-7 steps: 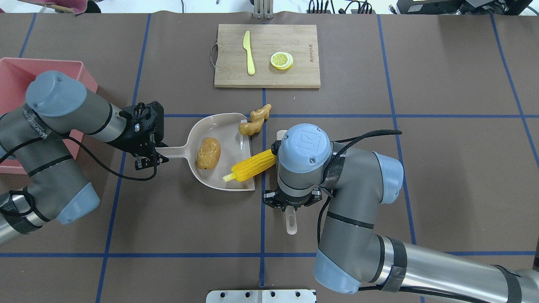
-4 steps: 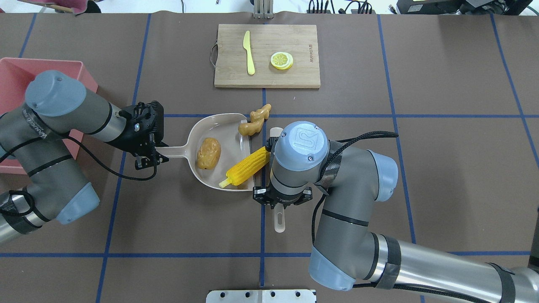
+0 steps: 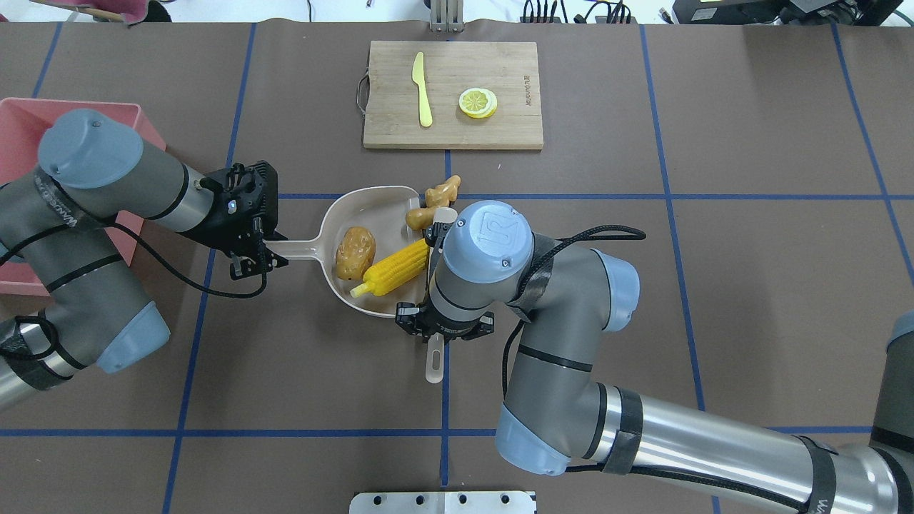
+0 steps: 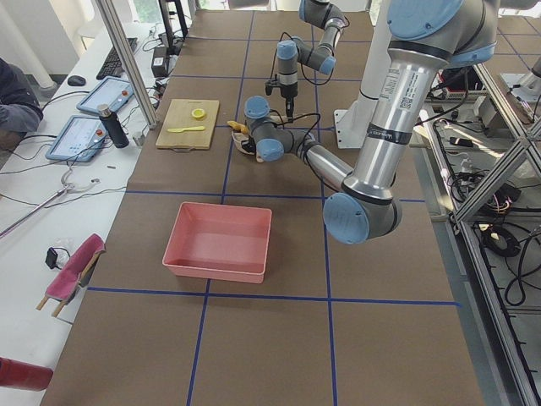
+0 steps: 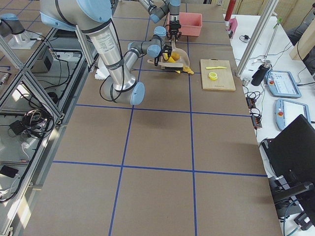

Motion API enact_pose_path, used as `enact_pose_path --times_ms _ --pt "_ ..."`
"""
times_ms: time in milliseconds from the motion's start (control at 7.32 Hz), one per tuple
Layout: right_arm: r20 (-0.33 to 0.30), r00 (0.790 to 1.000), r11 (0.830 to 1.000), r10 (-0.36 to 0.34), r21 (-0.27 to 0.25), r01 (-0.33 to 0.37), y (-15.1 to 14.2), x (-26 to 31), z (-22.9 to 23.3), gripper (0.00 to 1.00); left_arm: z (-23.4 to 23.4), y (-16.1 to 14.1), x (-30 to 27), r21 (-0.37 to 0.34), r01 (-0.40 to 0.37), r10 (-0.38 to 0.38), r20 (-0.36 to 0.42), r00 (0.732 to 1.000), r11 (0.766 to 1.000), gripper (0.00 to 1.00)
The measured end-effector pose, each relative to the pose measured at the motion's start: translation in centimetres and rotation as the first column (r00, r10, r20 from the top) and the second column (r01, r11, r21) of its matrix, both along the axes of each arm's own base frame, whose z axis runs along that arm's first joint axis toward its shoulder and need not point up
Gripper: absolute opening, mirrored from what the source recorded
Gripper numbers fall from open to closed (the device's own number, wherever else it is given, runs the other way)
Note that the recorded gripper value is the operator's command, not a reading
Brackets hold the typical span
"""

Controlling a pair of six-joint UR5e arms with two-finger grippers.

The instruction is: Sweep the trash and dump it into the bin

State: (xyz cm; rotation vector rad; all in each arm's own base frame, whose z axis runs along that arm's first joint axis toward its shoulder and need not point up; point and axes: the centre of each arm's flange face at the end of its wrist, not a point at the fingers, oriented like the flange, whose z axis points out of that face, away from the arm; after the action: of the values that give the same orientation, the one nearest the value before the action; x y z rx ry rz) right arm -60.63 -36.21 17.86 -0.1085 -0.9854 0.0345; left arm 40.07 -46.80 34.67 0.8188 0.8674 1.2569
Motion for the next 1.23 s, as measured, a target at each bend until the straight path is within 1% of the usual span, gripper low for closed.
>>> enact_pose_path --times_ms 410,546,683,819,1092,1229 --pt "0.078 0.996 0.999 0.041 -0.027 -0.039 -0.5 -0.5 -2.4 0.0 -0.1 0.0 0.0 -0.002 0.001 -0.001 -0.001 1.0 1.0 0.0" --pt "0.087 0.995 0.998 0.049 -0.033 -0.047 -0.8 -0.8 -2.9 0.0 -0.1 0.0 0.1 -0.002 0.001 -0.001 -0.001 1.0 1.0 0.0" --pt "0.087 0.995 0.998 0.054 -0.041 -0.051 -1.0 -1.0 -3.2 0.0 -0.1 0.0 0.1 -0.002 0.001 -0.001 -0.002 1.0 1.0 0.0" --pt "0.082 0.995 0.997 0.05 -0.06 -0.045 -1.1 -0.9 -3.4 0.0 -0.2 0.0 0.1 -0.002 0.001 -0.001 -0.002 1.0 1.0 0.0" --pt "0.055 0.998 0.993 0.022 -0.12 -0.015 -1.5 0.9 -4.1 0.0 0.0 -0.1 0.1 -0.005 0.002 -0.002 0.0 1.0 1.0 0.0" --pt "0.03 0.999 0.989 0.016 -0.144 -0.011 -1.8 2.1 -4.1 0.0 0.1 -0.1 0.1 -0.007 0.002 -0.002 0.002 1.0 1.0 0.0"
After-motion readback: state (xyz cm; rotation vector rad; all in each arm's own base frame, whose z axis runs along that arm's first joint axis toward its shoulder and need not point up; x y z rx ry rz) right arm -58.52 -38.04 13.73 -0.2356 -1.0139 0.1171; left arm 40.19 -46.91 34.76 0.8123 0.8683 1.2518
